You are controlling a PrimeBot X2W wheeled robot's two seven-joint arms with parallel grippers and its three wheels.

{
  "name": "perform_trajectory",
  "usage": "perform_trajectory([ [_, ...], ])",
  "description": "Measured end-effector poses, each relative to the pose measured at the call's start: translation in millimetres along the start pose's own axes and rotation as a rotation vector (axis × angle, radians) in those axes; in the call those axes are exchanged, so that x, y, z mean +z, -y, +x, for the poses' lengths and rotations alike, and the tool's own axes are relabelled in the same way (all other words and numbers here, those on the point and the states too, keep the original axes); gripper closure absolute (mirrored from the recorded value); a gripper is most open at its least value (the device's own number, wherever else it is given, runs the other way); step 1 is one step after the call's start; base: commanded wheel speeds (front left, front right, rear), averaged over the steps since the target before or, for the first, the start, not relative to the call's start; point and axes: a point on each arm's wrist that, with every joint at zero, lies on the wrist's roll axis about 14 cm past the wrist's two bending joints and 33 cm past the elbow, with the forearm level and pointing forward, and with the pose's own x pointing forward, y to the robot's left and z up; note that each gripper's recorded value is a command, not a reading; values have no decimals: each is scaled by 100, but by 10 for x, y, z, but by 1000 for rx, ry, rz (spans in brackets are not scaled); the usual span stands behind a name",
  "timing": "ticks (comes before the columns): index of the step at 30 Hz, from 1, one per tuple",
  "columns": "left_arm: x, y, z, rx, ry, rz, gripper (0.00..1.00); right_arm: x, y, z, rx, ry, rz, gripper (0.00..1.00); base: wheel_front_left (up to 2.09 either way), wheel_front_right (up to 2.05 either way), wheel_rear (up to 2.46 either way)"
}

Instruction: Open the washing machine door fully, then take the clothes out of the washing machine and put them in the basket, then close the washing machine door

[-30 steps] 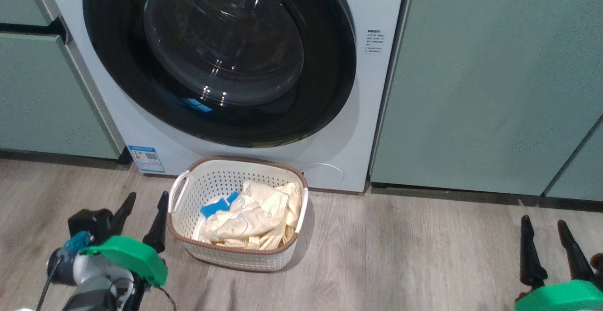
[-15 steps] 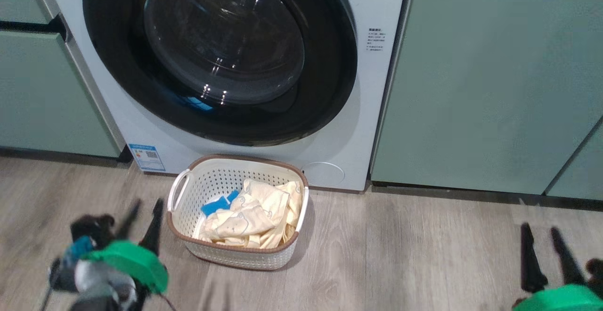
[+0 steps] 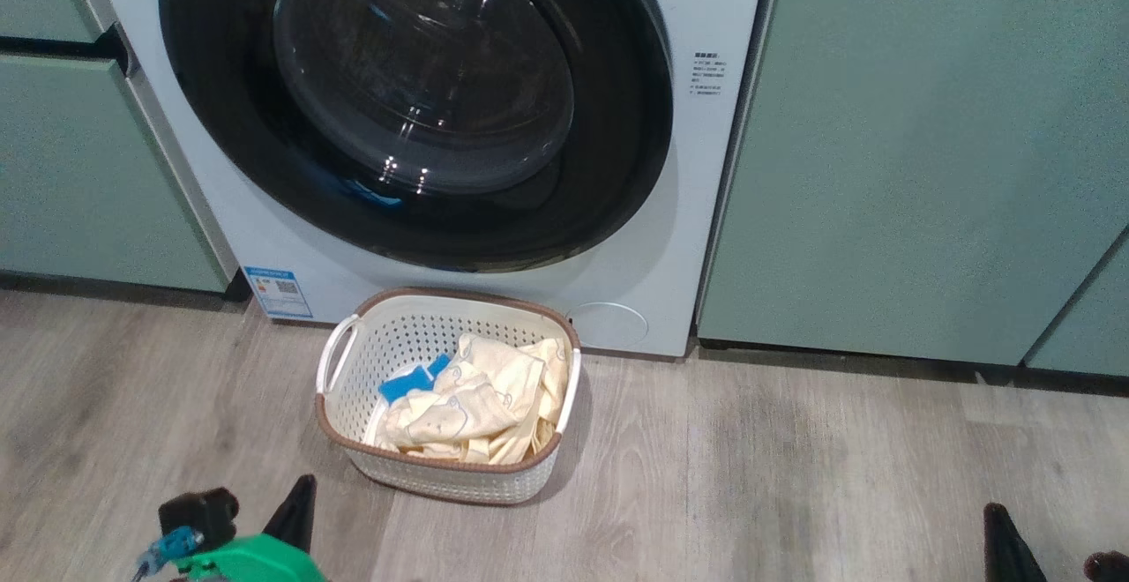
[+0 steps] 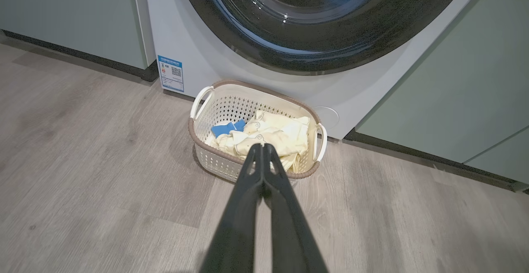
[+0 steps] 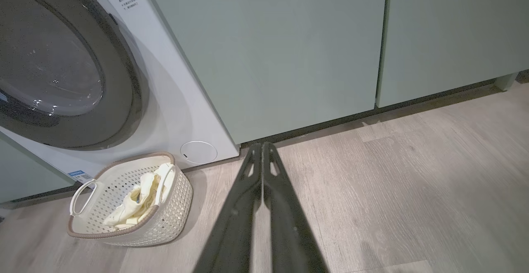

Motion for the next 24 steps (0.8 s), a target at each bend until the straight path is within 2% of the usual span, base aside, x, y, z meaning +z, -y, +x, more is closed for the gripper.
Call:
perform_trajectory([
  [24,77,5,30,33,12,-260,100,85,-9,108,-25,1,256,100,0,0,0],
])
